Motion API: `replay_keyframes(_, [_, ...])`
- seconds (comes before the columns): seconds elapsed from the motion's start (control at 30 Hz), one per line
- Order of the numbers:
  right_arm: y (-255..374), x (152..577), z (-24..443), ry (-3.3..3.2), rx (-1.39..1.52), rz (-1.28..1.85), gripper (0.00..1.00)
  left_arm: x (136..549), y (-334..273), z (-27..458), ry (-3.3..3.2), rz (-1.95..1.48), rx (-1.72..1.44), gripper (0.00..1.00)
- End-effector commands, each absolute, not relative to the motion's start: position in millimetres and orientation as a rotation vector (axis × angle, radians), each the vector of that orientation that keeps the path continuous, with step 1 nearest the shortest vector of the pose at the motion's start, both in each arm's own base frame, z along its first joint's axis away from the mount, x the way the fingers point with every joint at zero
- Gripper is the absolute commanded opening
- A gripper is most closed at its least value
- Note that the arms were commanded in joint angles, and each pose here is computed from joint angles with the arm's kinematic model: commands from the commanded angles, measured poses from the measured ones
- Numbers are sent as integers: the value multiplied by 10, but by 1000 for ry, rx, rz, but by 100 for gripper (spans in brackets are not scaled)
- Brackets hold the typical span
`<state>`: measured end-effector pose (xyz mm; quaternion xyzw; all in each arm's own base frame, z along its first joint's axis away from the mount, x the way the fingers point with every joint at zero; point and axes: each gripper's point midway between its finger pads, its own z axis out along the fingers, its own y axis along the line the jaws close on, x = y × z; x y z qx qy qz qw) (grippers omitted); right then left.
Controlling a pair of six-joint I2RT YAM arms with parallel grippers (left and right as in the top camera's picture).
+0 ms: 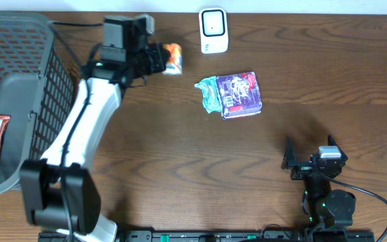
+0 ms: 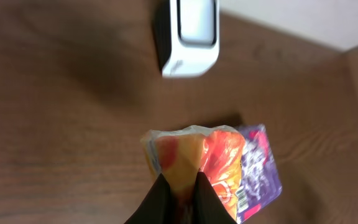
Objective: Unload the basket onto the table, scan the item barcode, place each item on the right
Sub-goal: 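Carry the orange package toward the scanner with the left gripper, then lower the orange package beside the green wipes and open left gripper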
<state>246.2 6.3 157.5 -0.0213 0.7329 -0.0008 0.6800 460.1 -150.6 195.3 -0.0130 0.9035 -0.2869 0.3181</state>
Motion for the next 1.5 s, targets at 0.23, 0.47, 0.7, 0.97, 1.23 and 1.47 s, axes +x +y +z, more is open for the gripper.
replay_keyframes(0.23, [46,2462,1565,1645,-49,-13,99,4501,-1810,1251,2567,-728,16,7])
replay_keyframes(0.47, [46,2462,1565,1645,-49,-13,99,4461,-1798,1002,2627,-537,8,8])
replay_keyframes(0.7, [46,2462,1565,1645,-49,-13,99,4381,-1928,855,2660,-480,49,8])
replay_keyframes(0.97, [46,2462,1565,1645,-49,-13,99,4311,-2005,535,2730,-440,71,7])
replay_keyframes(1.23, [46,2462,1565,1645,-49,-13,99,4330,-2011,501,2728,-441,71,43])
replay_keyframes(1.47, [46,2462,1565,1645,-49,-13,99,4440,-2050,858,2635,-472,78,48])
